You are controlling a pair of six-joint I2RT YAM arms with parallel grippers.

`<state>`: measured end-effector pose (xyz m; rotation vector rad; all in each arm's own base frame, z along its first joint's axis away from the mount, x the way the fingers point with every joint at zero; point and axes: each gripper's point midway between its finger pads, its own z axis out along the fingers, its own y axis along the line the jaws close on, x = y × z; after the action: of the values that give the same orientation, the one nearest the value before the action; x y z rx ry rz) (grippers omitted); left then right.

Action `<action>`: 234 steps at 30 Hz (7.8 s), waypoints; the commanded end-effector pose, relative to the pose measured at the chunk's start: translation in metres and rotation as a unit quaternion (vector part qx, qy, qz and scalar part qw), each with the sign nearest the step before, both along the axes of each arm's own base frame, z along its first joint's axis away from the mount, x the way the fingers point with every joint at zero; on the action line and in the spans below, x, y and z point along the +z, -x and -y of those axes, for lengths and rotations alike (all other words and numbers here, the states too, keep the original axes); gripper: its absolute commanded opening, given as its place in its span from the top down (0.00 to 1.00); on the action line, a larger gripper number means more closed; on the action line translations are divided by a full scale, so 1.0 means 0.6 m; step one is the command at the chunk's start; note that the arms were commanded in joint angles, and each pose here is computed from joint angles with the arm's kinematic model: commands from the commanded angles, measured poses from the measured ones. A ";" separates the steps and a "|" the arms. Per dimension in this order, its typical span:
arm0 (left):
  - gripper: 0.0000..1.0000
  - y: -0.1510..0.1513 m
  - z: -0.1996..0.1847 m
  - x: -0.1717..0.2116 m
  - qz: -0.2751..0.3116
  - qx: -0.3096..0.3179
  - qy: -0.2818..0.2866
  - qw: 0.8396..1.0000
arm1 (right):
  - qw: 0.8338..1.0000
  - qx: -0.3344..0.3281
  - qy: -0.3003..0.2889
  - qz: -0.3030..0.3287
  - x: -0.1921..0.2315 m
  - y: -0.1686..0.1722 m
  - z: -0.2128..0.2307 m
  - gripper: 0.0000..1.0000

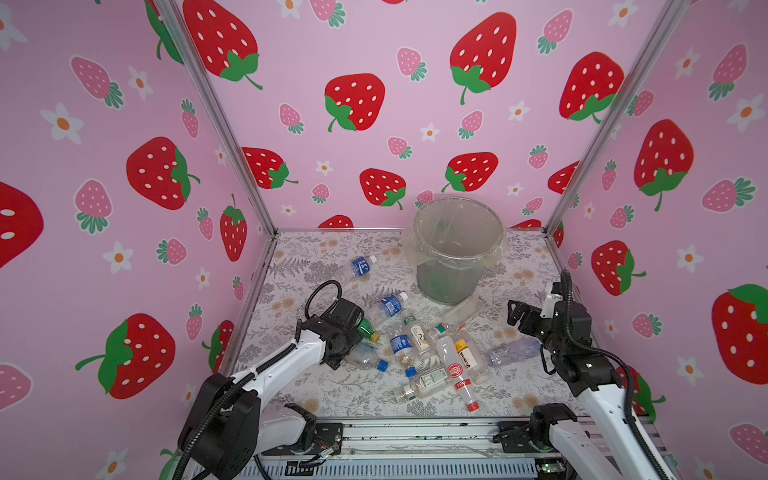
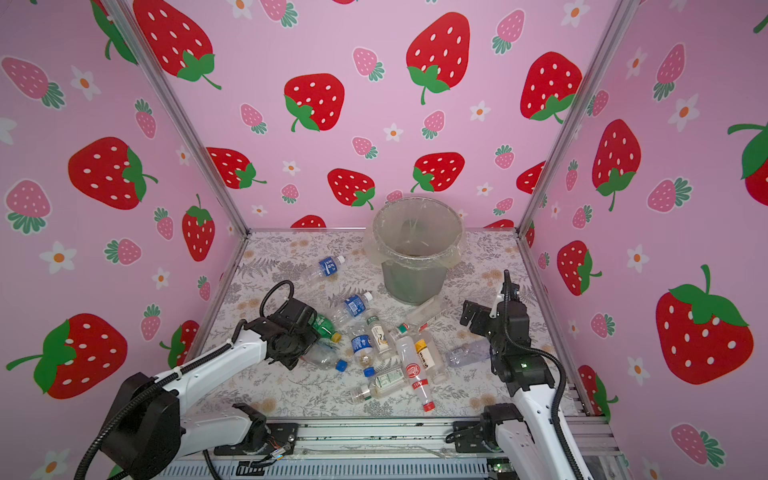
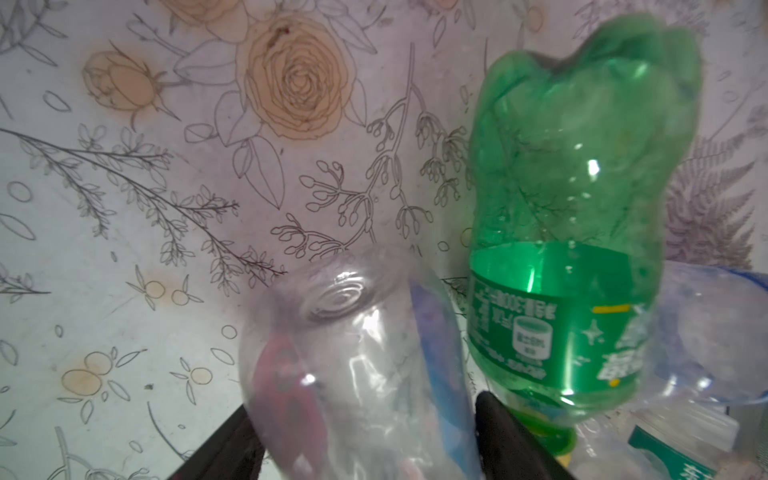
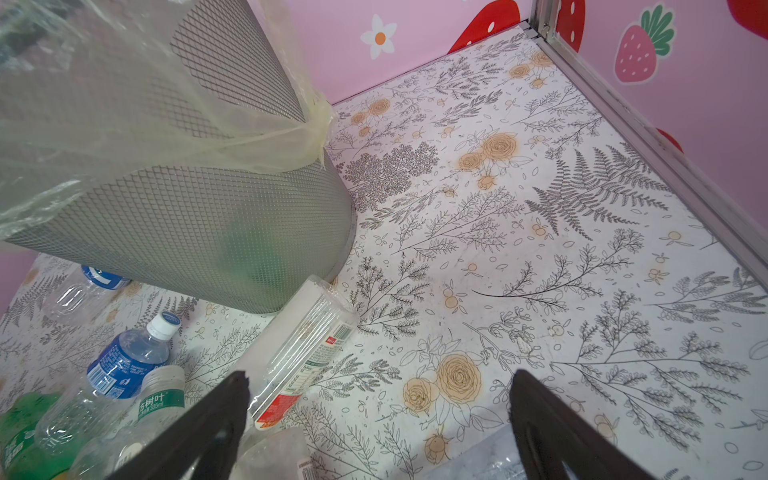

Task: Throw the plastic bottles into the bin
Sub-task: 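Close the left gripper on the clear bottle and lift it, then carry the clear bottle over the bin and release it with the left gripper, then draw the left gripper back toward the bottle pile, then lower the right gripper onto a clear blue-capped bottle and close on it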

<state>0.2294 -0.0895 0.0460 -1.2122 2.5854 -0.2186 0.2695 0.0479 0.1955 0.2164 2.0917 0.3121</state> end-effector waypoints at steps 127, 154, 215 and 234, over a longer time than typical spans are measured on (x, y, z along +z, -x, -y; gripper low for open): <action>0.01 -0.328 0.413 0.743 0.531 -0.416 0.048 0.737 | 0.999 0.010 -0.014 0.050 0.018 0.018 -0.001 0.01; 0.01 -0.143 0.082 0.359 0.360 -0.309 -0.087 0.876 | 0.999 0.008 -0.046 -0.024 -0.038 0.011 -0.015 0.01; 0.01 -0.140 -0.043 0.308 0.310 -0.271 -0.022 0.911 | 0.921 -0.253 -0.111 -0.275 -0.219 0.088 0.053 0.08; 0.01 -0.135 -0.051 0.303 0.298 -0.271 -0.033 0.915 | 0.916 -0.252 -0.107 -0.295 -0.252 0.076 0.047 0.19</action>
<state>0.3126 -0.0618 0.2260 -0.2946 2.2635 -0.5358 0.2244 0.0226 0.0484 1.0418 2.4934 0.1806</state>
